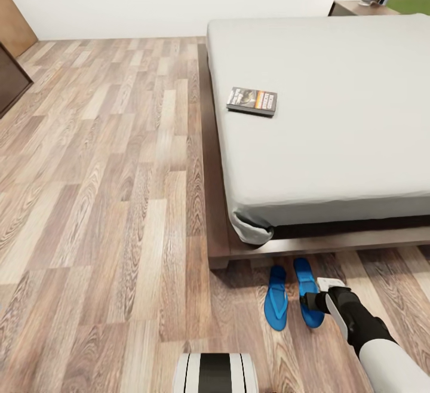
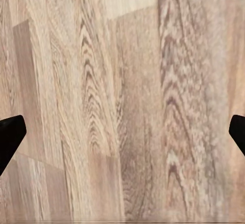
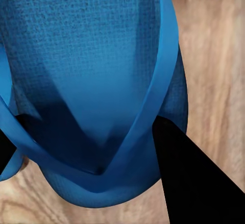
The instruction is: In the bedroom, move the book from the bed onto either nightstand, and place the two sandals side by side next to the bed.
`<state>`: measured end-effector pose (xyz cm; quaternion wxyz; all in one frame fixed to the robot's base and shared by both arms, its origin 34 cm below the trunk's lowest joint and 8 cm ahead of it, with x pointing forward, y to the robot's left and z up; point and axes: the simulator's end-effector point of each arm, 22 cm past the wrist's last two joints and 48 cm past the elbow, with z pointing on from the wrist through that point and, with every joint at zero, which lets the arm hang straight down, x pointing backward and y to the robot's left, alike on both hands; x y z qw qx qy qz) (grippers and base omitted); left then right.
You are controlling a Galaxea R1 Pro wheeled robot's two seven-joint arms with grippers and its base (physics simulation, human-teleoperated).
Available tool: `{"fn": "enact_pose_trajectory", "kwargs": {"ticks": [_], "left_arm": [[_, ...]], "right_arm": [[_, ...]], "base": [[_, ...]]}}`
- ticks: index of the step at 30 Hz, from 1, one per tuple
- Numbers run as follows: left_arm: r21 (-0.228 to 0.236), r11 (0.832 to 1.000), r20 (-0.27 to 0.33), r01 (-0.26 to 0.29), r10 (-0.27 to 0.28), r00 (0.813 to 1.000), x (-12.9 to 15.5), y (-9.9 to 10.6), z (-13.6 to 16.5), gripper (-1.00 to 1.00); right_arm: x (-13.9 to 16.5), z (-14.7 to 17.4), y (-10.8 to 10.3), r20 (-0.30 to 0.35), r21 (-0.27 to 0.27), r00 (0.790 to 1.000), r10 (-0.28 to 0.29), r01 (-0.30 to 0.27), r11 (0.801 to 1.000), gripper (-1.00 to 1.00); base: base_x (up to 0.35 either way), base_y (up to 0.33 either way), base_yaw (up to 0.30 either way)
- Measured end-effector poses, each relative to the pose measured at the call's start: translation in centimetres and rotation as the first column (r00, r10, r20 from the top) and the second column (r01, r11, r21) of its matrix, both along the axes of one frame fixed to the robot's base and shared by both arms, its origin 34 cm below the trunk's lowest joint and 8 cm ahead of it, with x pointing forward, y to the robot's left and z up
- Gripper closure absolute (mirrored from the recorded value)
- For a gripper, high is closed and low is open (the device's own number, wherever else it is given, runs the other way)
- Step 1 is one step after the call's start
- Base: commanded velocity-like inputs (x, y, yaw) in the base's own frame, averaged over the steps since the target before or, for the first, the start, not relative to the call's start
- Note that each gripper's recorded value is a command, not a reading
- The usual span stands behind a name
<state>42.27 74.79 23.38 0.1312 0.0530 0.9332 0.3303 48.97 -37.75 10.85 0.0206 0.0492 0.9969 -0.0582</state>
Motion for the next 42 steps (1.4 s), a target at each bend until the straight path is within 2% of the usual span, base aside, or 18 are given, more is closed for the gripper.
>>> {"fn": "enact_pose_trajectory", "kwargs": {"ticks": [5, 17, 24, 36, 42], "left_arm": [[0.001, 1.0, -0.022, -0.001, 0.001, 1.0, -0.7, 0.0, -0.7, -1.0], [0.011, 1.0, -0.04, 0.0, 0.001, 0.999, -1.2, 0.6, -0.9, -1.0], [0.011, 1.0, -0.061, 0.0, 0.001, 0.998, -1.8, 0.6, -1.6, -1.0], [0.011, 1.0, -0.08, 0.0, 0.001, 0.997, -2.3, 0.6, -2.3, -1.0], [0.026, 1.0, -0.089, -0.002, 0.004, 0.996, -2.6, 0.8, -2.5, -1.0]], "right_arm": [[-0.6, -0.9, 0.0, -0.018, 0.0, 1.0, 0.0, 0.0, 1.0, 1.0], [0.7, -1.3, 0.0, -0.015, -0.002, 1.0, -0.002, 0.002, 1.0, 1.0], [-0.6, -2.6, 0.0, -0.066, 0.002, 0.998, -0.009, 0.009, 1.0, 1.0], [-0.3, -3.3, 0.0, -0.075, 0.002, 0.997, -0.01, 0.01, 1.0, 1.0], [-0.2, -3.7, -0.1, -0.08, 0.0, 0.997, -0.009, 0.009, 1.0, 1.0]], "base": [[0.0, 0.0, 0.0], [0.0, 0.0, 0.0], [0.0, 0.0, 0.0], [0.0, 0.0, 0.0], [0.0, 0.0, 0.0]]}}
